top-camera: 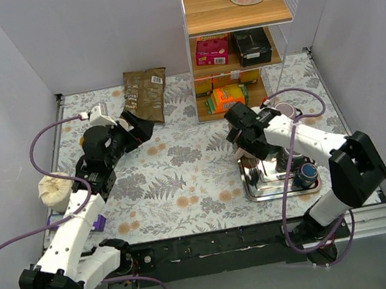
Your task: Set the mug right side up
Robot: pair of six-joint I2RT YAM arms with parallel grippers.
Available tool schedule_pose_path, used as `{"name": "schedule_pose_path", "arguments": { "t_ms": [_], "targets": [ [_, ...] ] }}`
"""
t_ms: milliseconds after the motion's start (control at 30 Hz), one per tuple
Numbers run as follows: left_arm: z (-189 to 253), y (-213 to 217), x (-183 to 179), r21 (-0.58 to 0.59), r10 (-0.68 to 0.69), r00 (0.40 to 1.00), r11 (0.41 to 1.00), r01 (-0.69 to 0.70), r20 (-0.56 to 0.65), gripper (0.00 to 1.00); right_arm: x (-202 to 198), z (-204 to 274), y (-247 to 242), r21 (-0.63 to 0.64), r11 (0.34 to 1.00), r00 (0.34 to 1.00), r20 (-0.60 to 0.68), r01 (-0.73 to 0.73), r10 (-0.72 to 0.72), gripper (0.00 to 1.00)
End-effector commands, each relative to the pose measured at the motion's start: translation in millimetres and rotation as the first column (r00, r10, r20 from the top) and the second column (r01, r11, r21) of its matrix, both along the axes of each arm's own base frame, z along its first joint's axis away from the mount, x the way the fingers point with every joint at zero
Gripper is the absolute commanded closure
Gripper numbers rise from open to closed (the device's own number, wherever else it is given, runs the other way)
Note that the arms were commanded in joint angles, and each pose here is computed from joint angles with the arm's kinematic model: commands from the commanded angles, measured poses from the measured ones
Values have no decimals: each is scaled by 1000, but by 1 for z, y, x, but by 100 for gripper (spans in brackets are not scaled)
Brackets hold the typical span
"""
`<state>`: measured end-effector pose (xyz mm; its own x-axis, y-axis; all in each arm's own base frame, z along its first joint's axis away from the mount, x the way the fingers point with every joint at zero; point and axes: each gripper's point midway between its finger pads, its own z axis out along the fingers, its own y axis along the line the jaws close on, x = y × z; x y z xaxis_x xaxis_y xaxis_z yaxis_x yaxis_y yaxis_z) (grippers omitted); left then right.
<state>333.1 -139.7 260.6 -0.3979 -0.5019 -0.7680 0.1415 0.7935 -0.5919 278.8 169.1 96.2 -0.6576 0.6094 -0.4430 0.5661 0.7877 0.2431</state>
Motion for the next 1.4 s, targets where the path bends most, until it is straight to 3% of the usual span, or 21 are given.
{"name": "schedule_pose_path", "arguments": {
  "t_ms": [0, 267, 567, 867, 1000, 1100, 1167, 1200, 1367],
  "targets": [
    [-4, 2, -4, 5, -2, 1000, 1000, 2, 0, 2, -2, 0, -12, -79, 981, 982, -51, 178, -183, 3],
    [-14, 4, -4, 19, 6, 1000, 1000, -6, -11, 2, 2, -16, -3, -119, 967, 970, -68, 224, -233, 9],
    [-17, 3, -3, 27, 1, 1000, 1000, -1, -10, 2, 2, -26, -7, -185, 945, 958, -47, 269, -282, 22],
    [-20, 5, -4, 38, 4, 1000, 999, -4, -9, 2, 10, -22, -12, -221, 938, 961, 1, 268, -275, 45],
    [-22, 4, -4, 35, 2, 1000, 999, -2, -13, 2, 9, -24, -13, -225, 941, 965, 0, 255, -262, 66],
    [-23, 4, -4, 34, 1, 1000, 999, -1, -15, 2, 11, -24, -11, -218, 946, 970, 6, 239, -243, 70],
    [-24, 4, -4, 35, 1, 1000, 999, 0, -18, 2, 12, -24, -10, -219, 949, 973, 5, 226, -231, 83],
    [-24, 4, -4, 35, 3, 1000, 999, -2, -18, 2, 11, -25, -10, -219, 950, 974, 2, 222, -227, 96],
    [-23, 4, -5, 31, -1, 1000, 1000, 2, -15, 2, 12, -19, -6, -208, 961, 983, 14, 180, -181, 99]
  ]
}}
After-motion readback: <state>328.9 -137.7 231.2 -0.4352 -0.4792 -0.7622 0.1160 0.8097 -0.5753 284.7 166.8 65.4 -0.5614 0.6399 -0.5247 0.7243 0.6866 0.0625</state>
